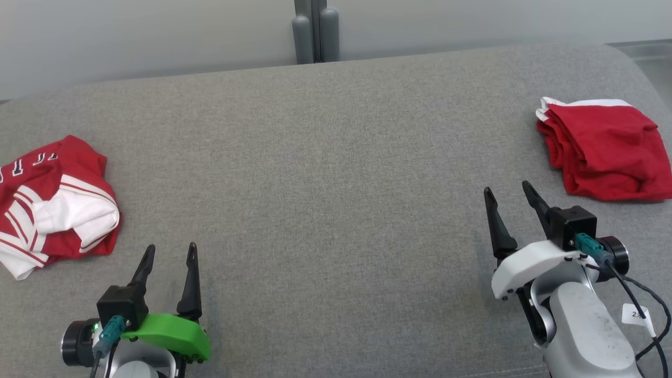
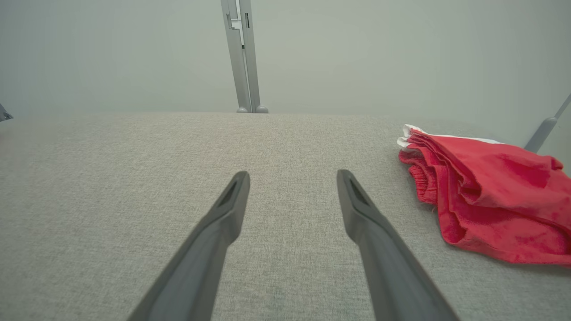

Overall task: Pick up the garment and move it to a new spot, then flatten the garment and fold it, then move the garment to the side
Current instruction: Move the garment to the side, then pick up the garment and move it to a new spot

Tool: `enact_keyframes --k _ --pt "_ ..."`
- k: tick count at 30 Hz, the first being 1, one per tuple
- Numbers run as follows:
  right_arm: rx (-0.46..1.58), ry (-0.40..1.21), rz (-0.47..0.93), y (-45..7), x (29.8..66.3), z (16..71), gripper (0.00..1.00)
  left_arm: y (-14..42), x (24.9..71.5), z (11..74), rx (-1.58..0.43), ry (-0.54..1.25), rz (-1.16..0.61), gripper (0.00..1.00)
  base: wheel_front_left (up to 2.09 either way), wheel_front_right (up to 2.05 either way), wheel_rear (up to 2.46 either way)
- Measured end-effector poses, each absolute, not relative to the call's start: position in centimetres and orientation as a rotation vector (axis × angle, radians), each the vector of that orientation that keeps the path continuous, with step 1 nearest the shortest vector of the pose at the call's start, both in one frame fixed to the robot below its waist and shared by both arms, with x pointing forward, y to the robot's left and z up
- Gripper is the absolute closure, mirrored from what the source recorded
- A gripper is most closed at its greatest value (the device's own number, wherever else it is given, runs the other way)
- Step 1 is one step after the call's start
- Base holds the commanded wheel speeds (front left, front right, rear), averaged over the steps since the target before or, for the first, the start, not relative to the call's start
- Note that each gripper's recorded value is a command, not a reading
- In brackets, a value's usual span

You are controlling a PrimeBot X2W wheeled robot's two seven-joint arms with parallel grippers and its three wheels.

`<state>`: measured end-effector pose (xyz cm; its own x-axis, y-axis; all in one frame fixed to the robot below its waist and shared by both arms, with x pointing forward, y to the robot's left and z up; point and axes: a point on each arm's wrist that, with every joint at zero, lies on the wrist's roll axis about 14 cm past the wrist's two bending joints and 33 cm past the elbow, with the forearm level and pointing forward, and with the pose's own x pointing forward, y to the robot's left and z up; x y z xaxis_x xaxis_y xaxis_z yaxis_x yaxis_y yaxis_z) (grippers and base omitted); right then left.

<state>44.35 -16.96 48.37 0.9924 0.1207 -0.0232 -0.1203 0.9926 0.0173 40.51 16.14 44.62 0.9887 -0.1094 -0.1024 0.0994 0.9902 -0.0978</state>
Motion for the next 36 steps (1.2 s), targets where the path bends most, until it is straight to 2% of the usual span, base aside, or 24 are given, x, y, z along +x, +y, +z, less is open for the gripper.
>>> enact_keyframes --k 9,23,29,36 --pt "0.032 0.006 0.134 -15.9 41.9 49.0 0.0 18.2 38.1 45.7 -0.091 0.079 -0.035 0.0 0.0 0.0 0.0" --pt "0.039 0.014 0.153 -15.1 41.9 48.7 0.0 18.9 37.6 45.3 -0.101 0.089 0.005 0.0 0.0 0.0 0.0" --pt "0.045 0.027 0.226 -12.4 42.4 48.2 0.0 20.3 37.0 45.0 -0.111 0.099 0.058 0.0 0.0 0.0 0.0" --pt "0.047 0.031 0.354 -7.6 43.4 48.0 0.0 24.2 34.3 44.2 -0.129 0.119 0.198 0.0 0.0 0.0 0.0"
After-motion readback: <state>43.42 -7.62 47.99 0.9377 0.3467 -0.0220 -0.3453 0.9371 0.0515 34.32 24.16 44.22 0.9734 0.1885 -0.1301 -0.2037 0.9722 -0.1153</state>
